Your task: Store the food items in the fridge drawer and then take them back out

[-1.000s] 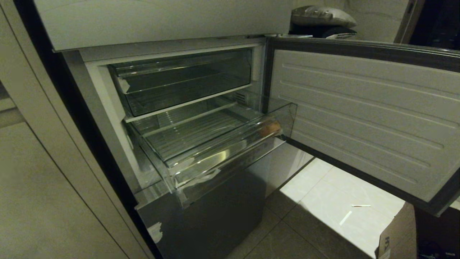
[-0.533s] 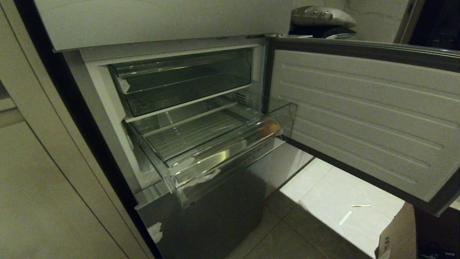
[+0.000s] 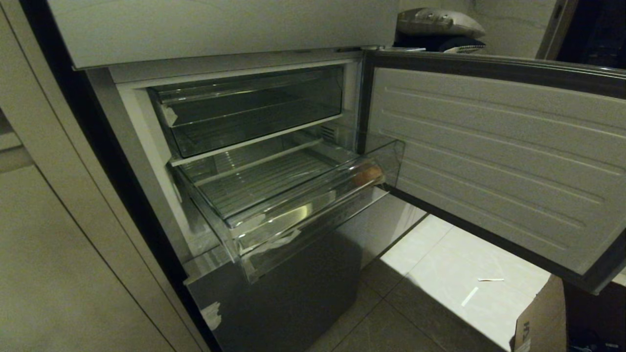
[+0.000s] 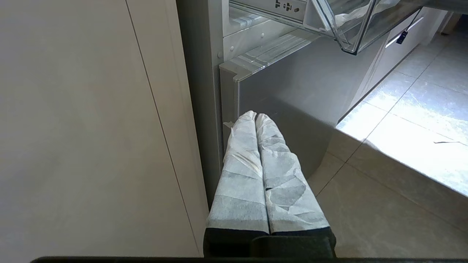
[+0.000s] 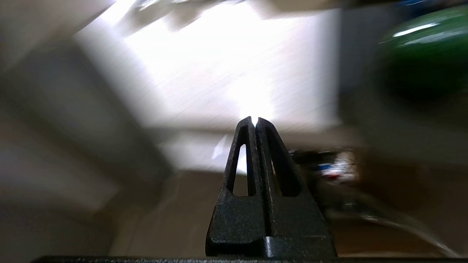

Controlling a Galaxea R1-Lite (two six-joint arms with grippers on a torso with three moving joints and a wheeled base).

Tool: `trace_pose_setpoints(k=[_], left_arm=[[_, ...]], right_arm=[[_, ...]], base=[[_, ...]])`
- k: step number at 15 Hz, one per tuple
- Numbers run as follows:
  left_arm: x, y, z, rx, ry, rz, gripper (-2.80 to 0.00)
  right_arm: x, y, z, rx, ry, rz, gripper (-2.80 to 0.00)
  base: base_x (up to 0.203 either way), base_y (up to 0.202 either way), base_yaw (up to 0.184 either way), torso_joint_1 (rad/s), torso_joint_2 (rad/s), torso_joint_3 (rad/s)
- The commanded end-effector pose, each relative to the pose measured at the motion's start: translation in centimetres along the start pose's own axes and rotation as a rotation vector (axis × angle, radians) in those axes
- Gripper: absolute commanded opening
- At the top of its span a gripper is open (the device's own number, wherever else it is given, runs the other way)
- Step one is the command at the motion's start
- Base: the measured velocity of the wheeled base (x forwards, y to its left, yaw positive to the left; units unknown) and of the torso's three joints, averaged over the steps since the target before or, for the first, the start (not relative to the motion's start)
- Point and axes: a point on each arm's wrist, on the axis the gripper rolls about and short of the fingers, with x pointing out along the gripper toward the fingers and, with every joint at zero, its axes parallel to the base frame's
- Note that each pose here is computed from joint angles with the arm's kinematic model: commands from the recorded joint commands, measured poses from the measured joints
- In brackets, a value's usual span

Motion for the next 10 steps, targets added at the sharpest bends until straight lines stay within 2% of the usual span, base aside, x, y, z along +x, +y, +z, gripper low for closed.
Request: trace_pose_setpoints(k=[1,3,4,7,10], left_arm=[[0.0,0.0,0.0,0.000,0.000,0.000,-2.80],[0.0,0.0,0.0,0.000,0.000,0.000,-2.80],[0.0,0.0,0.0,0.000,0.000,0.000,-2.80],[0.0,0.0,0.0,0.000,0.000,0.000,-2.80],[0.0,0.0,0.0,0.000,0.000,0.000,-2.80]], right_arm=[[-3.2,4.0,-2.0,-0.071,-0.032,0.190,-2.80],[-5.4,6.4,-3.7,-0.126,-0.032,0.355,-2.80],[-6.8,6.8,-4.6,-0.151,-0.045,0.416,-2.80],[-10.0,5.6,-7.8,-0.189,-0.085,0.505,-2.80],[-11.4,3.9,-11.6,-0.215,-0.091,0.584,-2.80]], base=[[0.000,0.000,0.000,0.000,0.00,0.000],[0.000,0.000,0.000,0.000,0.00,0.000],[0.000,0.000,0.000,0.000,0.00,0.000],[0.000,0.000,0.000,0.000,0.00,0.000],[0.000,0.000,0.000,0.000,0.00,0.000]])
